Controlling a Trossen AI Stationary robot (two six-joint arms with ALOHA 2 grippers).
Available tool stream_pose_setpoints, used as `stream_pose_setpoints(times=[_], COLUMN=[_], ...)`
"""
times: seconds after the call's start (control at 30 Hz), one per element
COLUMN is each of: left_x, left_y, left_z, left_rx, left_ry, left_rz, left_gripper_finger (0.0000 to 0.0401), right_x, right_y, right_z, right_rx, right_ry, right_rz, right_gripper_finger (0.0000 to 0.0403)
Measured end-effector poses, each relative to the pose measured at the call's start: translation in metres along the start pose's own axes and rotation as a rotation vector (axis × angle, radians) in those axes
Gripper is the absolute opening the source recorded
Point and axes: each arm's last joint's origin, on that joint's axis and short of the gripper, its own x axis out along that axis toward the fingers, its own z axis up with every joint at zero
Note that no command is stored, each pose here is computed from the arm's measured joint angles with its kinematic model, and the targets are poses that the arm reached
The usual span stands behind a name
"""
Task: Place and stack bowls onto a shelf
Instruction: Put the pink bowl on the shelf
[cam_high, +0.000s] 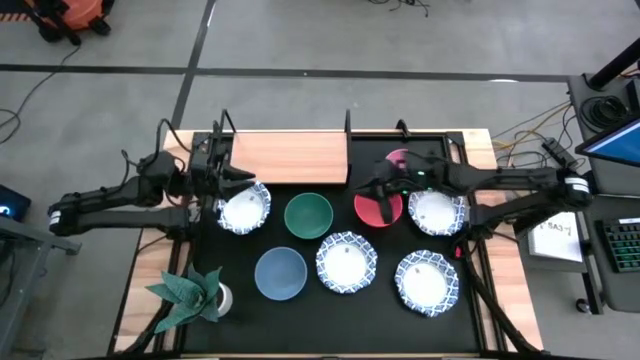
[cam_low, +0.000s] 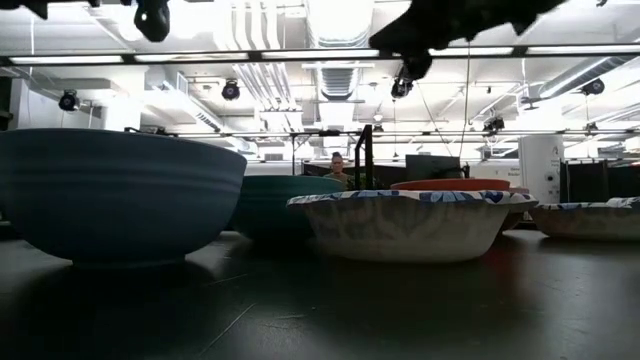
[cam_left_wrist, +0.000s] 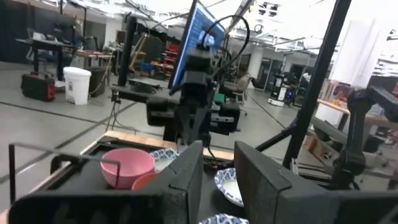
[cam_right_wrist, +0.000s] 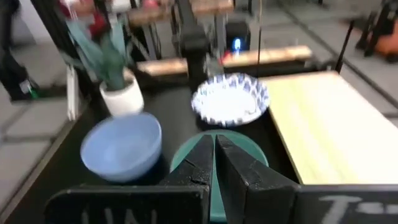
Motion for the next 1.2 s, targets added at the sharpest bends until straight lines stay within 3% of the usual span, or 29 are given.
stream_pose_setpoints(times=[0.13,0.43,0.73,0.87,1.03,1.2], left_x=[-0.007,-0.02,-0.024,-0.024,-0.024,-0.024], left_y=[0.002,0.0,0.0,0.0,0.0,0.0], left_z=[-0.014,-0.017,-0.02,-0.019,-0.019,-0.019], left_rx=[-0.028,0.005,0.024,0.027,0.048,0.048], left_ry=[0.014,-0.026,-0.014,-0.015,-0.013,-0.014], left_rz=[0.001,-0.007,-0.004,-0.004,-0.003,-0.003], left_gripper_finger=[0.0075,0.0075,0.0075,0.0075,0.0075,0.0075], right_x=[0.016,0.06,0.091,0.112,0.132,0.142], right_y=[-0.002,-0.009,-0.012,-0.018,-0.023,-0.022], right_z=[0.027,0.067,0.052,0.036,0.023,0.022], right_rx=[-0.064,-0.129,-0.343,-0.23,0.05,-0.027], right_ry=[0.037,0.203,0.527,0.604,0.672,0.744], right_rz=[0.005,0.027,0.141,0.125,0.044,0.086], right_gripper_finger=[0.0009,0.0009,0.0009,0.0009,0.0009,0.0011])
